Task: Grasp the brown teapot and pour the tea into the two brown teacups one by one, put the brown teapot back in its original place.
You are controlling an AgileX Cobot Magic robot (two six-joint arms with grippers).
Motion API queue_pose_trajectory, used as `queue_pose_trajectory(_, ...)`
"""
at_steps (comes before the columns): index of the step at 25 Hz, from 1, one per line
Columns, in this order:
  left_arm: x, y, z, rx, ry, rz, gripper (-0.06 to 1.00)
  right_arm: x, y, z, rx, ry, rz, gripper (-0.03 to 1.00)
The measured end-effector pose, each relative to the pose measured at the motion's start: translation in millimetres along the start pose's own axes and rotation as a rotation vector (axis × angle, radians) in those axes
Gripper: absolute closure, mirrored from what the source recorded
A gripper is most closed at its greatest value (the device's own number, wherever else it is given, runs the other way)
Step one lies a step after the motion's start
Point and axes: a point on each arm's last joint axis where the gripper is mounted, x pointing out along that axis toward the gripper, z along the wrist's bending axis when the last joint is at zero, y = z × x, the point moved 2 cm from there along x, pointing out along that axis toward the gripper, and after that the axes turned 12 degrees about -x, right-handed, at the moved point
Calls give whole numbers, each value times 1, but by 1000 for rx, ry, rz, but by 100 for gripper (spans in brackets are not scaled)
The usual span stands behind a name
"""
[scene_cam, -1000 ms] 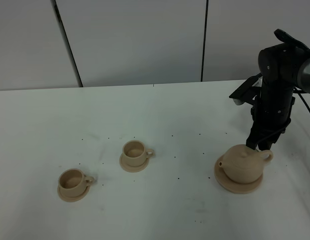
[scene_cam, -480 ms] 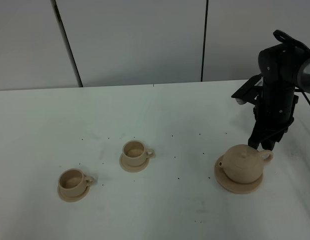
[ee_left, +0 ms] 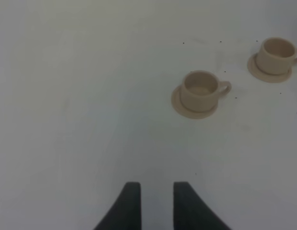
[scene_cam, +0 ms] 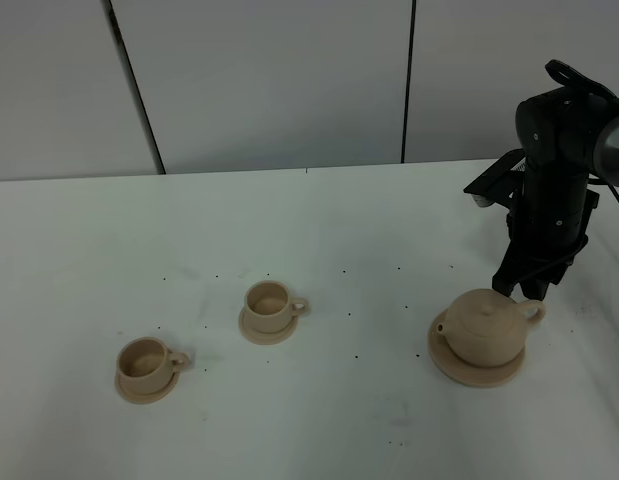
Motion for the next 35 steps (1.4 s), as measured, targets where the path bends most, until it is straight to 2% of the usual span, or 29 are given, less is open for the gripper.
queue_pose_trajectory(21,0,0,0,0,0,0,71,0,2,-2,36,17,15,64)
queue_pose_trajectory(26,0,0,0,0,0,0,71,2,10,4,28,7,50,64)
queue_pose_trajectory(31,0,0,0,0,0,0,71,-14,12,3,31,36,27,64)
queue_pose_trajectory(35,0,0,0,0,0,0,71,-15,11,4,39,24,13,64)
